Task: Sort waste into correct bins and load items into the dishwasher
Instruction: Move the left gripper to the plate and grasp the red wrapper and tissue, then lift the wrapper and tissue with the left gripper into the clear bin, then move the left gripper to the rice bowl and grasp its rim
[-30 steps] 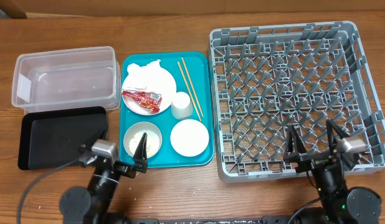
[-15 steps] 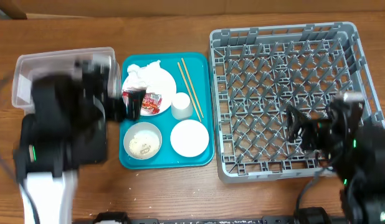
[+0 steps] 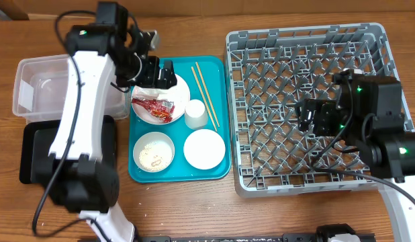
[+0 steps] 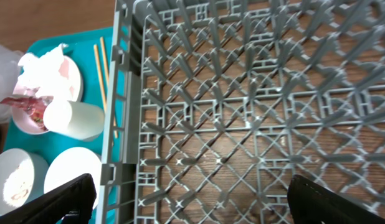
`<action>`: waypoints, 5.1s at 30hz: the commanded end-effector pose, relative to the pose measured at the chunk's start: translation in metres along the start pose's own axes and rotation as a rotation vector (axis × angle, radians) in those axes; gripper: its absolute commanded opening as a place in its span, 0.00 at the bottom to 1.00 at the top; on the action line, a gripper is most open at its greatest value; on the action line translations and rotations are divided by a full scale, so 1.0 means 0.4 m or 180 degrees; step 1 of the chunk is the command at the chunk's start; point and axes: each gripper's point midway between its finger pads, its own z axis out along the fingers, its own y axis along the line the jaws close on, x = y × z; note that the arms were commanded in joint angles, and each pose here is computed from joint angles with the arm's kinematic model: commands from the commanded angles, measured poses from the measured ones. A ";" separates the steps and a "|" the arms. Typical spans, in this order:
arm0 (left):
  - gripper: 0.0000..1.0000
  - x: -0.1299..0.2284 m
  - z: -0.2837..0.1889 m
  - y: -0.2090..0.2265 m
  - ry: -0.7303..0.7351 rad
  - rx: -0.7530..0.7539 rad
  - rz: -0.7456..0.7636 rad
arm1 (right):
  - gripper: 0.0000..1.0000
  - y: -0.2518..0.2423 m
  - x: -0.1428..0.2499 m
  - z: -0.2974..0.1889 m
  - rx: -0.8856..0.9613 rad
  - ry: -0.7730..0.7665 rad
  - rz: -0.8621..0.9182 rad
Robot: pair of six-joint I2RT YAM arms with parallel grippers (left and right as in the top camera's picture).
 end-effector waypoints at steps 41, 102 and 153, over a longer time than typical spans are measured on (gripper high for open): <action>1.00 -0.016 0.327 0.187 -0.0241 -0.1438 -0.2368 | 1.00 0.020 0.019 0.028 -0.0163 0.0277 0.0050; 0.04 -0.132 -0.072 0.251 -0.0326 -0.1295 -0.1819 | 1.00 0.019 0.054 0.061 -0.0194 0.0574 0.0113; 0.64 -0.033 -0.398 0.043 -0.0950 -0.0548 -0.0748 | 1.00 0.032 0.091 0.052 -0.0292 0.0778 0.0165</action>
